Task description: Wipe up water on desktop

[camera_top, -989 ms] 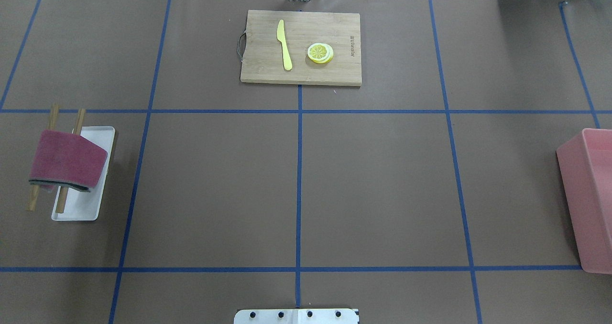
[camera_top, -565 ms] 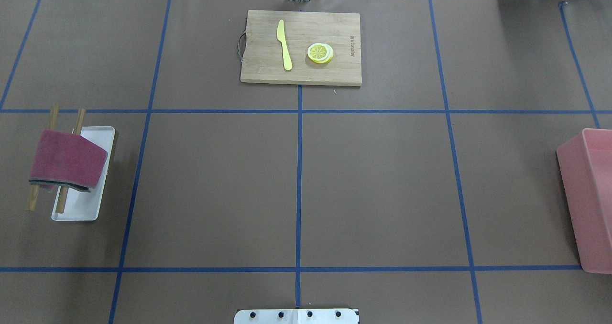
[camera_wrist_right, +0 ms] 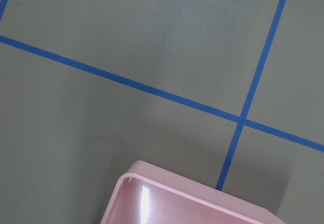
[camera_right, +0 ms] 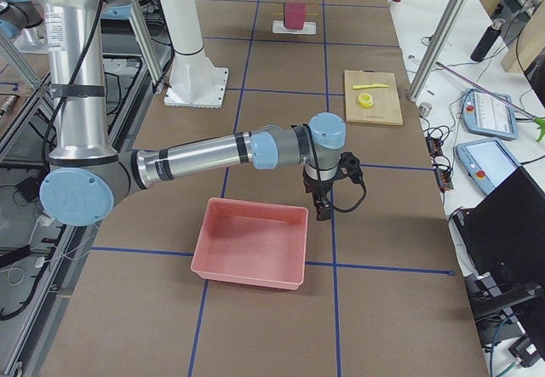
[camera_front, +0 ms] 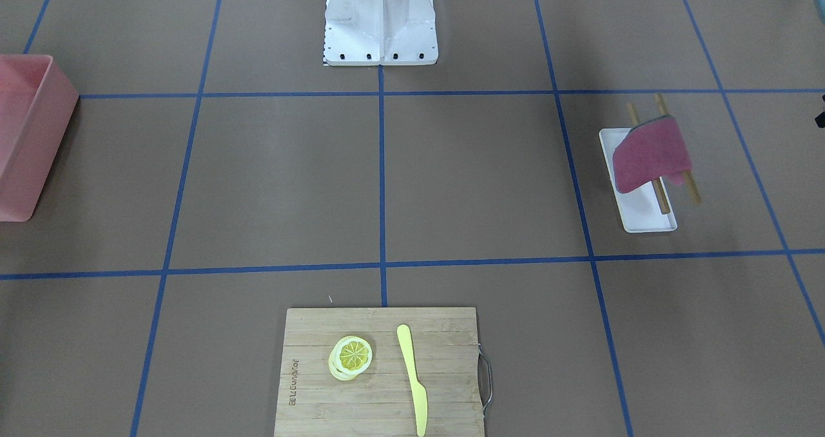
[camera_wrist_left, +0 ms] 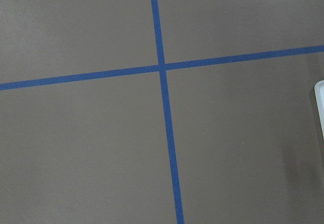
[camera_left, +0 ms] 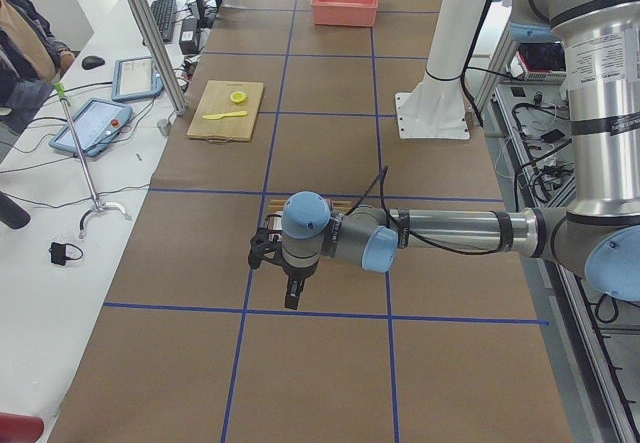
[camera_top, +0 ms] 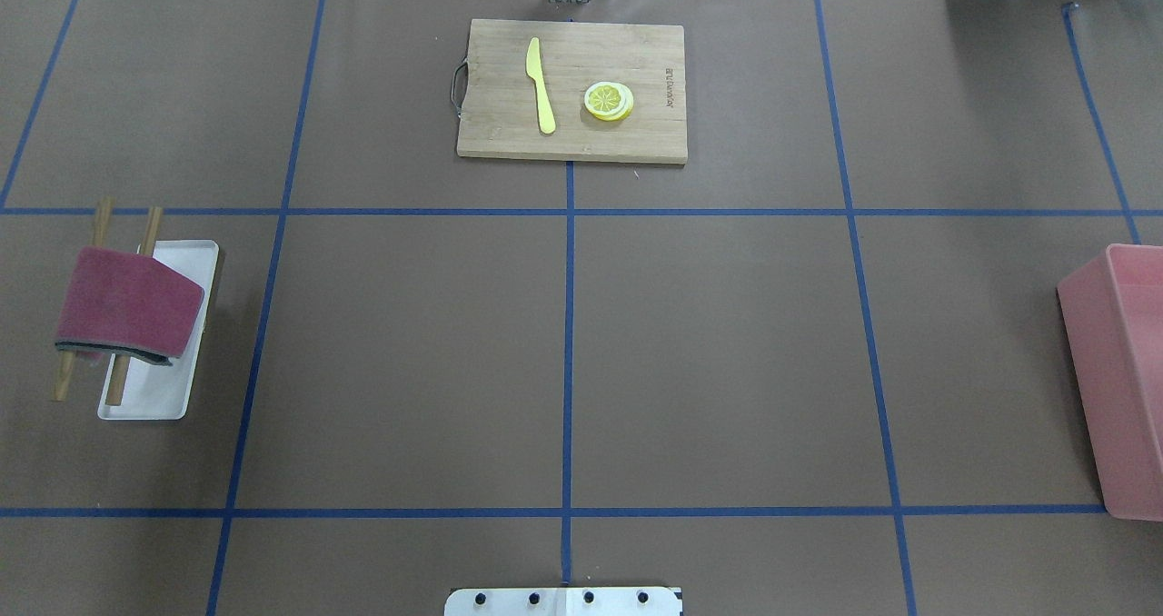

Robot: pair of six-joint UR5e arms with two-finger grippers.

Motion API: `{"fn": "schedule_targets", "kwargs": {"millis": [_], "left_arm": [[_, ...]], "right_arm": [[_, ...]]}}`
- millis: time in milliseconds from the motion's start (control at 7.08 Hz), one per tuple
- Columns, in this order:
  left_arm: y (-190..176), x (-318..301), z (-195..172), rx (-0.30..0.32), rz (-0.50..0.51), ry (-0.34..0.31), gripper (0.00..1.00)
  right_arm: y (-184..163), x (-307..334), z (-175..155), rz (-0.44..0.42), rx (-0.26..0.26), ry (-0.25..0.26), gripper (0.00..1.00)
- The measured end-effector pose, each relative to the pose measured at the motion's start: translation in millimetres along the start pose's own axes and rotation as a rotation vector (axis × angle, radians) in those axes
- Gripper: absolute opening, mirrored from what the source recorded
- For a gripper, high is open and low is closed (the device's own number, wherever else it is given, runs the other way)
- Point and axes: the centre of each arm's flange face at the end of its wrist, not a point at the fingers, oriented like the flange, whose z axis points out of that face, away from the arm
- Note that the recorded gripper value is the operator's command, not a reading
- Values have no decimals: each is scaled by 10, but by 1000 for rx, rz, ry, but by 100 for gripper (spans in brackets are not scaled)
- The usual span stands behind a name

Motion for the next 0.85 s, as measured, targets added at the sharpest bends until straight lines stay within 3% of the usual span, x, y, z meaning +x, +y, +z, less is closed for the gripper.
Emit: {"fn": "schedule_targets", "kwargs": {"millis": [424, 847], "left_arm": [[-156, 152, -22, 6, 25, 65, 98], [-25, 132, 13, -10, -22, 77, 98]], "right_arm": [[-61, -39, -14, -1, 7, -24, 100], [-103, -117, -11, -16, 9, -39, 100]]}}
